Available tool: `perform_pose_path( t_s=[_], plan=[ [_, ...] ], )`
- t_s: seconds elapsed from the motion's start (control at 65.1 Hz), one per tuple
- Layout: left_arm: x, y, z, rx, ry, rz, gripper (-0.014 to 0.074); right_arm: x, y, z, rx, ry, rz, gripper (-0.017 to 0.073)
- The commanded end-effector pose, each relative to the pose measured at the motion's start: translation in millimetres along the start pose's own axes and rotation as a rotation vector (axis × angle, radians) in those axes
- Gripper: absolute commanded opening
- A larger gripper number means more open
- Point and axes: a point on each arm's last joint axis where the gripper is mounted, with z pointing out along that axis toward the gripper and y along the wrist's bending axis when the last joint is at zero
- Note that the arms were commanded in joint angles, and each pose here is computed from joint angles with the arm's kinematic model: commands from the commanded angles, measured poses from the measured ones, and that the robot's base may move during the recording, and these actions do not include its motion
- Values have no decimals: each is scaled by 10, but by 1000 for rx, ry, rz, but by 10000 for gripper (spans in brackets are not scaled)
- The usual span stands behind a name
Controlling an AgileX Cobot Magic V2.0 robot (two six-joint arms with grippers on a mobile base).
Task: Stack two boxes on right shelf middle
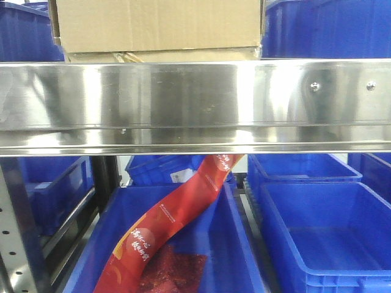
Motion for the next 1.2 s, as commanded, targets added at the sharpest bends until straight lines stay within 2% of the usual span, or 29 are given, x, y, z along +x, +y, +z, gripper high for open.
perform_pose_path(
  t_s=[0.0,0.061,0.092,0.107,0.123,0.138,0.154,0.169,0.2,0.246,0.553,0.629,0.783,0.921,0.983,1.029,1.182],
  plan=[
    [-11,-11,-14,12,-13,2,-111,-15,-2,-30,2,-14,8,-163],
    [-11,-11,-14,12,-13,2,-111,-28,-20,-103,28,-15,32,-163],
    [-11,-11,-14,12,-13,2,-111,-37,-31,-155,42,-17,17,-163],
    [-11,-11,-14,12,-13,2,-111,-32,-37,-178,51,-12,-14,-163],
    [-11,-11,-14,12,-13,2,-111,-35,-44,-217,61,-10,-19,-163],
    [-11,-11,-14,12,-13,2,-111,-35,-49,-245,68,-7,-62,-163],
    [-11,-11,-14,12,-13,2,-111,-35,-57,-287,79,-2,-70,-163],
    [-11,-11,-14,12,-13,2,-111,-34,-62,-316,86,4,-117,-163],
    [-11,-11,-14,12,-13,2,-111,-26,-76,-391,104,13,-159,-163],
    [-11,-11,-14,12,-13,2,-111,-14,-94,-508,131,19,-193,-163],
    [-11,-11,-14,12,-13,2,-111,509,-196,-898,294,-33,-165,-163],
    [-11,-11,-14,12,-13,2,-111,676,-198,-930,294,-31,-219,-163],
    [-11,-12,-12,13,-14,2,-111,952,-245,-857,293,20,-187,-163],
    [-17,-13,-14,14,-16,2,-111,1118,-277,-809,292,-44,-166,-163],
    [-17,-13,-14,14,-16,2,-111,1108,-277,-807,293,-78,-146,-163],
    [-17,-13,-14,14,-16,2,-111,1149,-284,-806,297,-35,-124,-163],
    [-17,-13,-14,14,-16,2,-111,1135,-293,-810,315,-50,-125,-163]
  ],
)
